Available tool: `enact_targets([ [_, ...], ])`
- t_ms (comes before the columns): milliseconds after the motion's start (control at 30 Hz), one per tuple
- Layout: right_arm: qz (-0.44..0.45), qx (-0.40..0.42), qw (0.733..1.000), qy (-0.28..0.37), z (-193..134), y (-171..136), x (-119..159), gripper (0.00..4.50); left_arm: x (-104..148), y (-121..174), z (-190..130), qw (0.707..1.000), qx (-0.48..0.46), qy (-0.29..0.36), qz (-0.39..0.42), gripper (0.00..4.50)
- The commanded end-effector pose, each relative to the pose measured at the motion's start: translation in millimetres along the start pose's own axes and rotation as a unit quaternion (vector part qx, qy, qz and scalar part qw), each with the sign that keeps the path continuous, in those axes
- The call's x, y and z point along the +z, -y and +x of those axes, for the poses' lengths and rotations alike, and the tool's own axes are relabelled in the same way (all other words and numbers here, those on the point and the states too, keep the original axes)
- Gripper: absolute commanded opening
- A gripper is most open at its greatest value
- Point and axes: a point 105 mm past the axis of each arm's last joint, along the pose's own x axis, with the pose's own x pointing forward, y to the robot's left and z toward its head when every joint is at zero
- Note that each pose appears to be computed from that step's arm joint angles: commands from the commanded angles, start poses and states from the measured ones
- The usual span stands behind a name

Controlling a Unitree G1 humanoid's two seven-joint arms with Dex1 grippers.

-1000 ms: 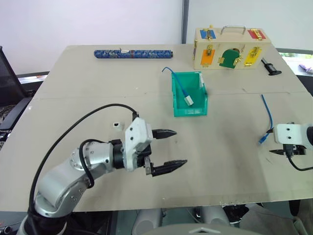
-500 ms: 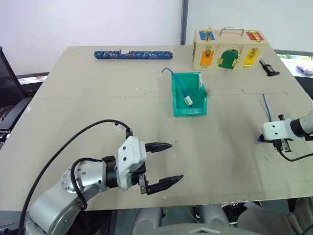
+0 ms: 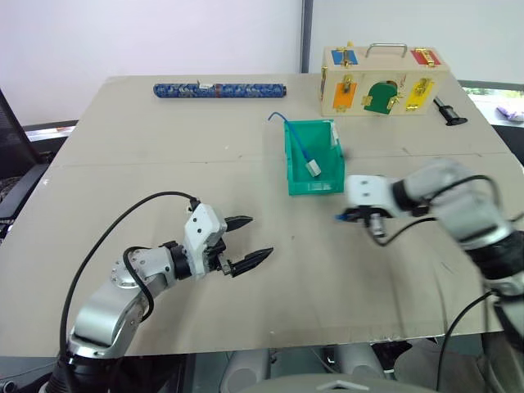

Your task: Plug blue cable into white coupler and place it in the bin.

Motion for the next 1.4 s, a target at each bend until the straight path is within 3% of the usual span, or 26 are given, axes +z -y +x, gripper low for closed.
enact_targets([
  [33,-0.007,-0.006,1.0,-0.02,11.8,5.1,-3.5,0.36,3.8,-7.9,-4.9,1.0,-0.005,-0.001,0.031,4.5],
  [133,0.001,0.01,1.0,-0.009,24.0,-0.7,-2.0,1.37,-1.0,-10.3,-6.6,0.999,-0.022,-0.015,0.042,4.5],
  [233,0.015,-0.008,1.0,0.019,18.0,2.4,3.8,2.74,-4.1,-14.0,-4.9,0.998,-0.034,-0.026,0.047,4.5],
  [333,0.058,-0.037,0.992,0.11,-7.7,6.1,22.1,4.15,-2.4,-15.7,3.6,0.997,-0.052,-0.025,0.049,4.5],
  [367,0.069,-0.04,0.987,0.143,-17.5,3.8,27.1,4.4,-1.5,-15.2,7.1,0.997,-0.061,-0.024,0.048,4.5],
  [467,0.084,-0.043,0.974,0.206,-43.0,-14.3,29.1,4.4,0.8,-14.7,19.2,0.995,-0.079,-0.023,0.047,4.5],
  [600,0.128,-0.12,0.946,0.272,-72.9,-41.6,17.0,4.4,3.7,-14.6,45.4,0.993,-0.105,-0.031,0.044,4.5],
  [833,0.164,-0.242,0.933,0.208,-90.5,-89.9,-31.8,4.4,2.4,-8.0,79.1,0.989,-0.133,-0.045,0.053,4.5],
  [1067,0.211,-0.313,0.903,0.206,-100.1,-105.4,-39.9,4.4,-14.8,-4.4,105.3,0.99,-0.105,-0.079,0.058,4.5],
  [1167,0.222,-0.32,0.898,0.205,-99.4,-108.6,-38.1,4.5,-19.8,-4.1,110.6,0.99,-0.1,-0.086,0.051,3.64],
  [1400,0.252,-0.325,0.89,0.199,-94.0,-115.2,-36.8,4.5,-23.9,-1.9,115.5,0.987,-0.116,-0.088,0.064,0.56],
])
